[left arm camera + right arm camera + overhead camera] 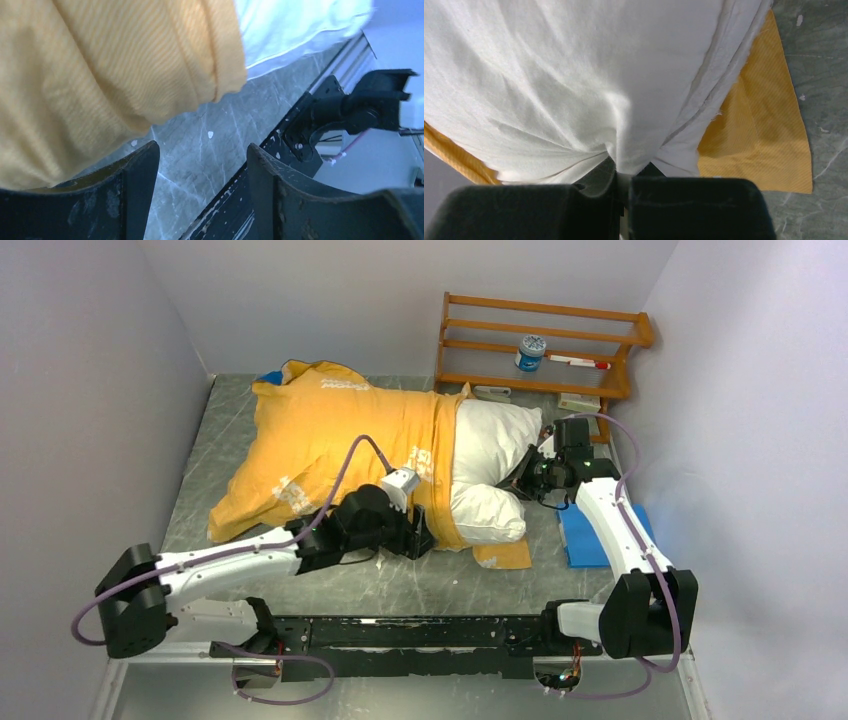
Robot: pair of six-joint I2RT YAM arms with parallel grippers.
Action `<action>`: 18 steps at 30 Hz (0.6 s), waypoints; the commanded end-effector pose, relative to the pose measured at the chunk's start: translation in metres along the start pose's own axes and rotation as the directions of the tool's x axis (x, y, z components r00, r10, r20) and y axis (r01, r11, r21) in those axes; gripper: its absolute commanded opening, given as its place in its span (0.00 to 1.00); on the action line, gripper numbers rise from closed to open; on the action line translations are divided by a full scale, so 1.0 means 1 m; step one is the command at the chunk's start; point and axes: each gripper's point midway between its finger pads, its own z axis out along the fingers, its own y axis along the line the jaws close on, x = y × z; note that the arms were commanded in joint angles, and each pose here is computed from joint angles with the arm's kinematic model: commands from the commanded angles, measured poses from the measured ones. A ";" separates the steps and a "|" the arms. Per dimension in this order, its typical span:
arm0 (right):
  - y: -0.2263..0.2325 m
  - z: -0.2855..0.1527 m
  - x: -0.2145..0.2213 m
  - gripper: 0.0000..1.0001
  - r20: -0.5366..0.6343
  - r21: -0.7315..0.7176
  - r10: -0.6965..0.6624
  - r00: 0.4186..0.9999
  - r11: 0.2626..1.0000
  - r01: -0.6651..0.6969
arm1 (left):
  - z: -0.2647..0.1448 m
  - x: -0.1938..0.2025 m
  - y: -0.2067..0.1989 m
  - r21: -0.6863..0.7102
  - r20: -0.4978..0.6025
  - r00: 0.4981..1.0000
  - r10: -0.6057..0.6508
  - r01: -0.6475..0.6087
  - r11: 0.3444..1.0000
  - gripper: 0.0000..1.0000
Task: Remove the pillowcase from the pillow
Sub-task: Remove the pillow from the pillowcase.
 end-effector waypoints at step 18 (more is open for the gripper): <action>0.014 -0.003 0.002 0.02 0.005 -0.090 -0.059 0.998 0.994 0.059 | 0.109 -0.001 0.035 -0.292 0.355 0.933 -0.064 0.176 0.940 0.65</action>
